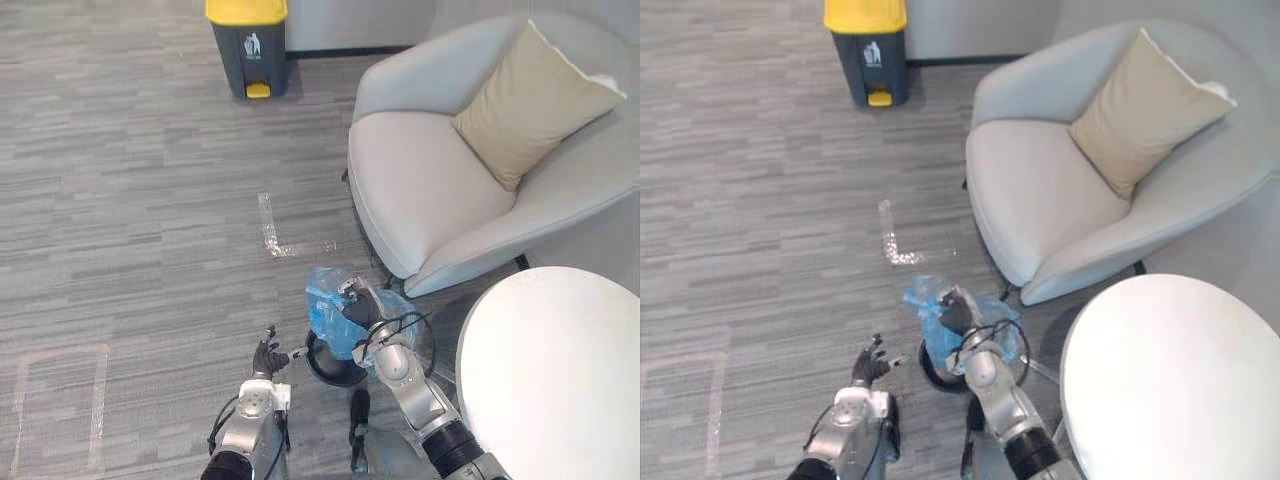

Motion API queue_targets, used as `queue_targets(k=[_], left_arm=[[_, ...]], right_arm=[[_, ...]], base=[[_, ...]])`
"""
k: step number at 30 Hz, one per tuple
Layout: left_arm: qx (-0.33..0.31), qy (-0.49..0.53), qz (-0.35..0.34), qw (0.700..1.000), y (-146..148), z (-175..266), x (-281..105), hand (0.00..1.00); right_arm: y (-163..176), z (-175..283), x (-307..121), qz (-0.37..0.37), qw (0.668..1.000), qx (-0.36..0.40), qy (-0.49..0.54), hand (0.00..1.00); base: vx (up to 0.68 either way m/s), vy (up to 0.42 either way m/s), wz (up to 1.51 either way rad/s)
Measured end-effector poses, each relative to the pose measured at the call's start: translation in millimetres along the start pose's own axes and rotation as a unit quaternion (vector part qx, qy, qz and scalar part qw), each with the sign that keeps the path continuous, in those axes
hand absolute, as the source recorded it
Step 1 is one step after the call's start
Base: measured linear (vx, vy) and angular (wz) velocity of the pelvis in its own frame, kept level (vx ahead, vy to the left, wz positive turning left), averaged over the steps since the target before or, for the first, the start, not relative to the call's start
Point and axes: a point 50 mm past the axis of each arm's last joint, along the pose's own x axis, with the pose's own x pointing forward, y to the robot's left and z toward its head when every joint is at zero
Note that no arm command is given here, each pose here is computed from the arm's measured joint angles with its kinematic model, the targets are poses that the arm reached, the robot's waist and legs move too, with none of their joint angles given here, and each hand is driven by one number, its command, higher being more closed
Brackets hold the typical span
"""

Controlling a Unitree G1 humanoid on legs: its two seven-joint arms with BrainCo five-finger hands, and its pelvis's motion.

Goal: Gather rubbish on tea table into small bin, then transfer packed bag to large trash can.

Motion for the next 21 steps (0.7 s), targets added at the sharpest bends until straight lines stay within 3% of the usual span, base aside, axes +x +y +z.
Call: queue_targets(k=[6, 10, 15, 18, 21], left_arm=[[0.040, -0.085, -0.055, 0.994, -10, 29, -11, 0.00], [0.097, -0.197, -0.064, 0.974, 2, 65, -23, 0.00], [0.134, -0.219, -0.077, 0.963, 5, 72, -26, 0.00], [0.198, -0.261, -0.093, 0.940, 5, 87, -28, 0.00], [0.211, -0.286, -0.096, 0.930, 8, 99, -27, 0.00]], right_arm=[[-13, 19, -5, 0.006, 0.998, 0.027, -0.062, 1.00], [-16, 13, -10, 0.063, 0.995, 0.030, -0.066, 1.00], [-21, 11, -10, 0.084, 0.994, 0.038, -0.064, 1.00], [-30, 22, 0, 0.108, 0.990, 0.023, -0.091, 1.00], [-36, 22, 1, 0.112, 0.989, 0.021, -0.094, 1.00]], base=[[-0.01, -0.011, -0.10], [-0.02, 0.006, -0.13], [0.03, 0.001, -0.06], [0.01, 0.013, -0.06], [-0.01, 0.022, -0.04]])
